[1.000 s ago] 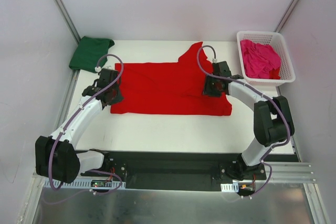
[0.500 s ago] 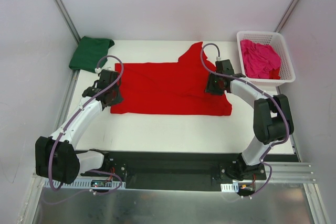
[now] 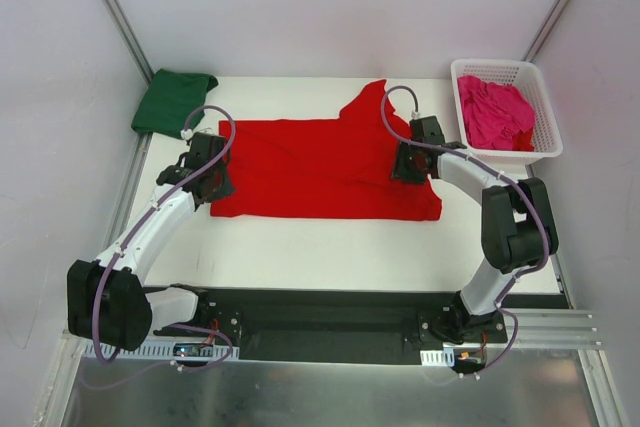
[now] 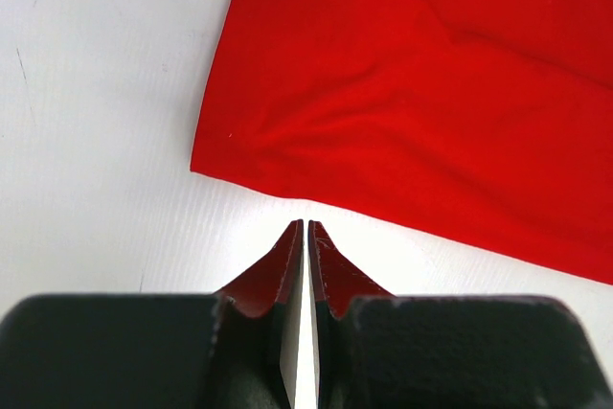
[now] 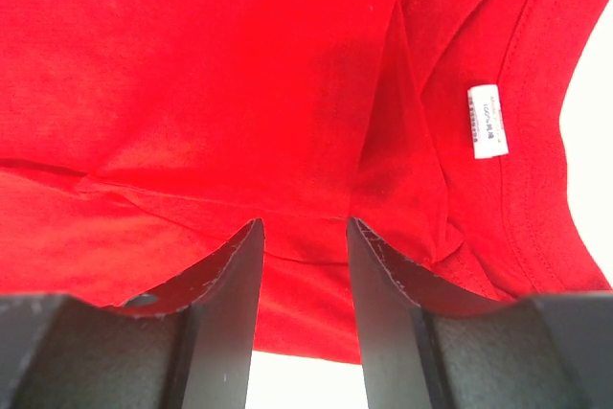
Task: Fold and stack the t-shirts
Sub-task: Fold the flattened tshirt in 1/3 of the way
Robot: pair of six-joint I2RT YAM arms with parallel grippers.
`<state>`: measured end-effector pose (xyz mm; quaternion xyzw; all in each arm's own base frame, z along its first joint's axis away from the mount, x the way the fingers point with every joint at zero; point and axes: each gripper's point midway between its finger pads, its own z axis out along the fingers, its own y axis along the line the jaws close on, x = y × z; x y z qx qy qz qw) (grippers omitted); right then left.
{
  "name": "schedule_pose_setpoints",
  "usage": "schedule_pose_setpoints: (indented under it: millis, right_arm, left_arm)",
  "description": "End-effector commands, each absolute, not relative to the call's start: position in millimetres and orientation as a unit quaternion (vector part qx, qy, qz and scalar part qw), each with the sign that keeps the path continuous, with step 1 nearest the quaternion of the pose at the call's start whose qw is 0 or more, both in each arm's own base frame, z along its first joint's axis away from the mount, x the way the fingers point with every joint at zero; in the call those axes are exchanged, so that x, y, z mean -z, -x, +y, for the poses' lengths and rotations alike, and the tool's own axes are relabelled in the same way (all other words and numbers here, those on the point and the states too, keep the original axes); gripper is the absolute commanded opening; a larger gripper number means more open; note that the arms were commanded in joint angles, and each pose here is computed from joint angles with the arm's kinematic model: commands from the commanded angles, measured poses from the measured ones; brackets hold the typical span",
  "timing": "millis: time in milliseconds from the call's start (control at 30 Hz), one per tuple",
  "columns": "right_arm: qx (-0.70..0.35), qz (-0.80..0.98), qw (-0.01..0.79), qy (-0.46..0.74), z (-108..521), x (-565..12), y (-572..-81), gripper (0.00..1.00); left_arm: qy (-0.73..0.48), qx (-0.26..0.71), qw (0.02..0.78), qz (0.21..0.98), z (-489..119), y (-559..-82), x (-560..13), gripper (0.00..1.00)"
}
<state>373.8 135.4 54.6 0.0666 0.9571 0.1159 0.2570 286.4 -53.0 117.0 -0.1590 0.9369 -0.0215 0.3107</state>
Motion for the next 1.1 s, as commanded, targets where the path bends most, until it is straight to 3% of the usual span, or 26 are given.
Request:
schedule_pose_setpoints:
  millis: [0, 1067]
  right_arm:
    - [-0.106, 0.957, 0.258, -0.077, 130.3, -49.9, -373.6, 0.43]
    - [-0.107, 0.959, 0.252, -0.078, 130.2, -40.0, -380.2, 0.41]
  left_arm:
    - [0.155, 0.011, 0.315, 0.936, -50.6, -285.6, -116.9, 0.05]
    - [0.154, 0.002, 0.314, 0.937, -48.3, -287.0, -115.1, 0.05]
